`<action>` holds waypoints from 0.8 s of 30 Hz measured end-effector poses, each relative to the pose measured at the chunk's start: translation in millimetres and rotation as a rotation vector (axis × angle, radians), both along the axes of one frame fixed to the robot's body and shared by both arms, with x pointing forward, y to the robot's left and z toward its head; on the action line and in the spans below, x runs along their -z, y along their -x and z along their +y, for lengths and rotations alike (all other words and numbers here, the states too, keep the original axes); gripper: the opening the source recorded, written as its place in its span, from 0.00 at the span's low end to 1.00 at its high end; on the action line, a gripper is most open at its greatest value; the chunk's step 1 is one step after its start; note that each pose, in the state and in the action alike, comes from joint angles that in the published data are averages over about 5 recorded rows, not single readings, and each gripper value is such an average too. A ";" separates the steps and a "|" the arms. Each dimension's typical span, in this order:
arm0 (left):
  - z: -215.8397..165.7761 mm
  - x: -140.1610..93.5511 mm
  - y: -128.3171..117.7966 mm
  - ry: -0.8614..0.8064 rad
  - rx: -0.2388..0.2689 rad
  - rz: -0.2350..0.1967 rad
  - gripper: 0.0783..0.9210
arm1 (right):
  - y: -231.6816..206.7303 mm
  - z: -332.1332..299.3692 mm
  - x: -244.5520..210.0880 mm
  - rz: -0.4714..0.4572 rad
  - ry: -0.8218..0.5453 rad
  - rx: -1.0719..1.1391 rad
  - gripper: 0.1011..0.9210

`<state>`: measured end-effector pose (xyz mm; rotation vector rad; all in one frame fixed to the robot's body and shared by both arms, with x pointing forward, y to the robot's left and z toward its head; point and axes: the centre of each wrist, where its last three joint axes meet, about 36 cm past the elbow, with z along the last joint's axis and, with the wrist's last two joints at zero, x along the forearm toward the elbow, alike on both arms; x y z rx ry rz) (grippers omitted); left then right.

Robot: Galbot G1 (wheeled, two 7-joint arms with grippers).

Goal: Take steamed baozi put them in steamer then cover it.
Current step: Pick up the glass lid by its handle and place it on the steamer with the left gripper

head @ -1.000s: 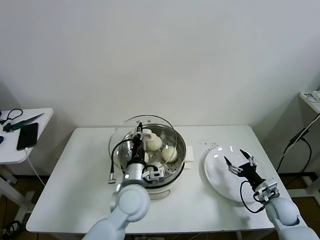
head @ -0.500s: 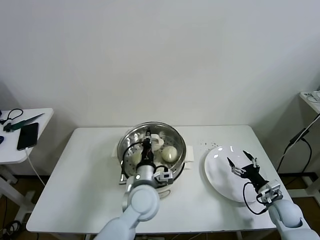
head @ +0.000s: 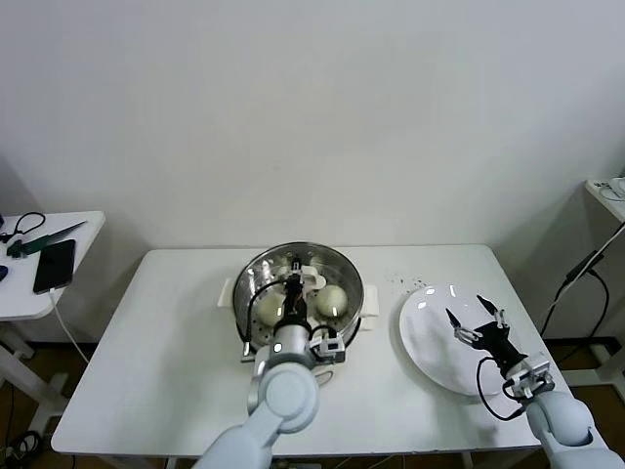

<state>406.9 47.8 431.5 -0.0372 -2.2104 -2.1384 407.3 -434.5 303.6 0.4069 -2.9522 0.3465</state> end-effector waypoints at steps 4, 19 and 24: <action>0.0 0.5 -1.6 -0.003 -0.004 -0.001 0.09 | 0.5 -1.2 -0.2 -0.001 0.001 0.001 0.88; -2.0 8.4 1.6 -0.018 0.000 -0.011 0.09 | 1.8 -2.4 0.5 -0.003 -0.002 -0.001 0.88; -1.4 9.0 2.4 -0.017 -0.001 -0.011 0.09 | 1.9 -2.1 1.0 -0.002 -0.003 -0.004 0.88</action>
